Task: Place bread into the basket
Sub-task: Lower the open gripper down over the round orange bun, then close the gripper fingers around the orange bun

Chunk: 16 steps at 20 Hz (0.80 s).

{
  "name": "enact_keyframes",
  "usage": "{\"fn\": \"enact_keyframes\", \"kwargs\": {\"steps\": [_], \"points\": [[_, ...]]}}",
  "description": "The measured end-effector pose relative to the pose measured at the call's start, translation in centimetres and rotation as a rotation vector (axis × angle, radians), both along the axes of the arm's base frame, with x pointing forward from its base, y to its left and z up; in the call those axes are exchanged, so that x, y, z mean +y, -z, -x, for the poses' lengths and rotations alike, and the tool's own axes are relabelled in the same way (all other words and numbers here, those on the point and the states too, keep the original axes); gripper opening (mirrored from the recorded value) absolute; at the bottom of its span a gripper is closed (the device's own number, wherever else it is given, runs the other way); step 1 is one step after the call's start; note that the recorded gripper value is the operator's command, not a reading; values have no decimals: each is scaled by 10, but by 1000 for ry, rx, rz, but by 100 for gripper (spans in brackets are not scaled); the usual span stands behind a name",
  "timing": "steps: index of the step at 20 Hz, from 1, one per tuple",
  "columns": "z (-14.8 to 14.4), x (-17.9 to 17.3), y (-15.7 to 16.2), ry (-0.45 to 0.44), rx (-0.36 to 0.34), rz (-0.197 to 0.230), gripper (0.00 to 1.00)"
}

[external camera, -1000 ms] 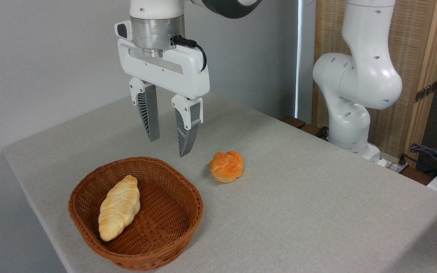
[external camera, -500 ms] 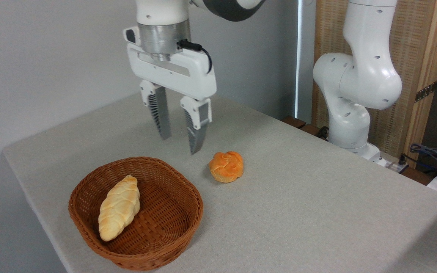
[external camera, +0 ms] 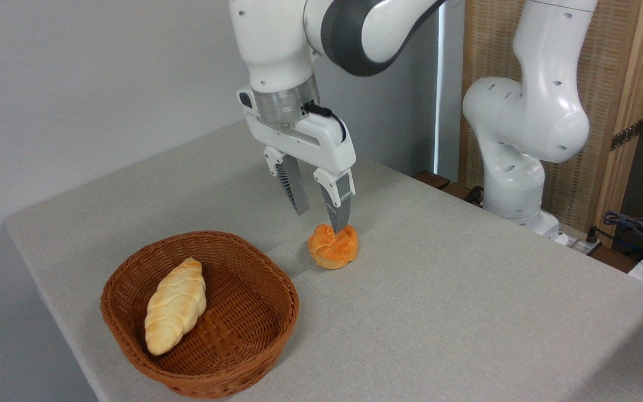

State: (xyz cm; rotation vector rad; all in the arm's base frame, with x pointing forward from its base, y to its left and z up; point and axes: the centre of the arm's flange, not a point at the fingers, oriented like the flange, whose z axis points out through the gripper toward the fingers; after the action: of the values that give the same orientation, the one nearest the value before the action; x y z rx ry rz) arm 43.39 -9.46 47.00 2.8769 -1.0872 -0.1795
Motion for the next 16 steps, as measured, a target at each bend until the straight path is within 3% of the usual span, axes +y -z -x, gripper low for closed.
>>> {"fn": "enact_keyframes", "kwargs": {"steps": [4, 12, 15, 16], "points": [[7, -8, 25, 39, 50, -9, 100], [-3, -10, 44, 62, 49, -7, 100], [-5, -9, 51, 72, 59, -26, 100], [-6, -9, 53, 75, 61, -32, 94]]}}
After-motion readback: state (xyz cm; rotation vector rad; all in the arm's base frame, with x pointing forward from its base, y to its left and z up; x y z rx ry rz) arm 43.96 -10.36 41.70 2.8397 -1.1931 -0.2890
